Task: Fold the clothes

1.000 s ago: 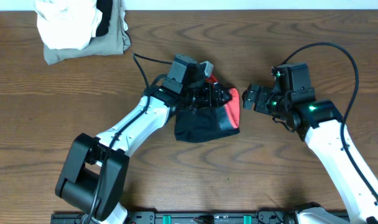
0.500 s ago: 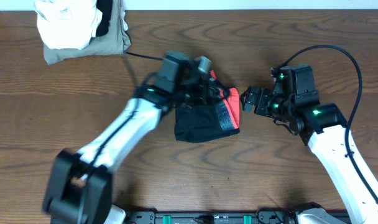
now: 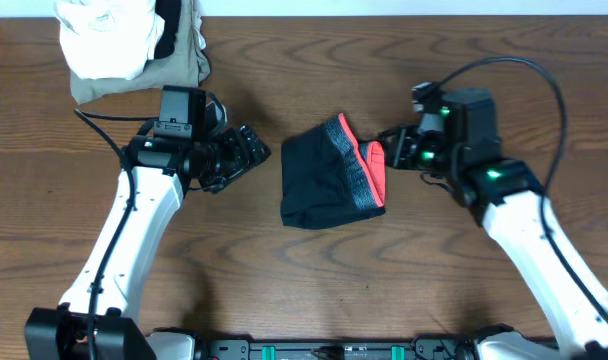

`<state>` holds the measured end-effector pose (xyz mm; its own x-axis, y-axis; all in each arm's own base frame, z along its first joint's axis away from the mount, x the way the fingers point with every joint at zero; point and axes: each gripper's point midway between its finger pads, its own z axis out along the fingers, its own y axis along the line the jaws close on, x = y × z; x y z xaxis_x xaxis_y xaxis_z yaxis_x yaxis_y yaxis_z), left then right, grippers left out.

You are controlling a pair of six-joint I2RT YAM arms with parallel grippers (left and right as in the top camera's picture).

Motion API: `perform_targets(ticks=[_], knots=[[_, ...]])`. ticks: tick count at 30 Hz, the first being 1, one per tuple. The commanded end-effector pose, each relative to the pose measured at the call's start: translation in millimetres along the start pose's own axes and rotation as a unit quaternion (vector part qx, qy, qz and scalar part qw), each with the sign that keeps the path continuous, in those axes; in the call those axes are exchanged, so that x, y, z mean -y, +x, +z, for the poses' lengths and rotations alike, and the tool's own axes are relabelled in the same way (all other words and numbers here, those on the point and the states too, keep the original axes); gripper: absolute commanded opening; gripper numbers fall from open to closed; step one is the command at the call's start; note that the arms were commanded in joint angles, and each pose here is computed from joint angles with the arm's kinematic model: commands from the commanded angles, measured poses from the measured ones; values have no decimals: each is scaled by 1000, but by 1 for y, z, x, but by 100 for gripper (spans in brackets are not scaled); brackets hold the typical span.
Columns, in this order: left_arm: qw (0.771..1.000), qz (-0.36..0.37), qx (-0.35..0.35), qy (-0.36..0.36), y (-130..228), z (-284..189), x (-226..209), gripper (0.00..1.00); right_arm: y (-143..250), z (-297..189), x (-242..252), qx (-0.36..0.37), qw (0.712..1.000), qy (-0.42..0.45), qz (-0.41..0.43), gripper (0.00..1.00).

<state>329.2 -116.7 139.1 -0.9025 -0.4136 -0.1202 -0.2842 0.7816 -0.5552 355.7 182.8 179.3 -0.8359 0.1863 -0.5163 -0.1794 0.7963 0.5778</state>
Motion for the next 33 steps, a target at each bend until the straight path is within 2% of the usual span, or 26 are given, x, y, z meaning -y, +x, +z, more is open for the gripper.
perform_targets(ticks=[1,3,6,13,17,23,33], knots=[[999,3,-18,-31,8,15,-17,79,24,33,-6,-48,999,-12,-12,1],[999,3,-30,-36,14,22,-20,77,33,52,-6,-63,998,-14,-12,1],[998,11,-54,-37,26,36,-18,70,43,74,-3,-81,997,-14,5,1],[992,70,-99,-24,55,81,8,70,58,104,13,-105,994,-12,24,1],[989,91,-111,-22,65,104,14,70,67,112,25,-121,992,2,35,1],[987,67,-138,-50,72,126,-6,70,81,119,58,-136,987,65,56,1],[982,56,-143,-105,74,138,-33,70,78,102,105,-136,975,143,108,1]])
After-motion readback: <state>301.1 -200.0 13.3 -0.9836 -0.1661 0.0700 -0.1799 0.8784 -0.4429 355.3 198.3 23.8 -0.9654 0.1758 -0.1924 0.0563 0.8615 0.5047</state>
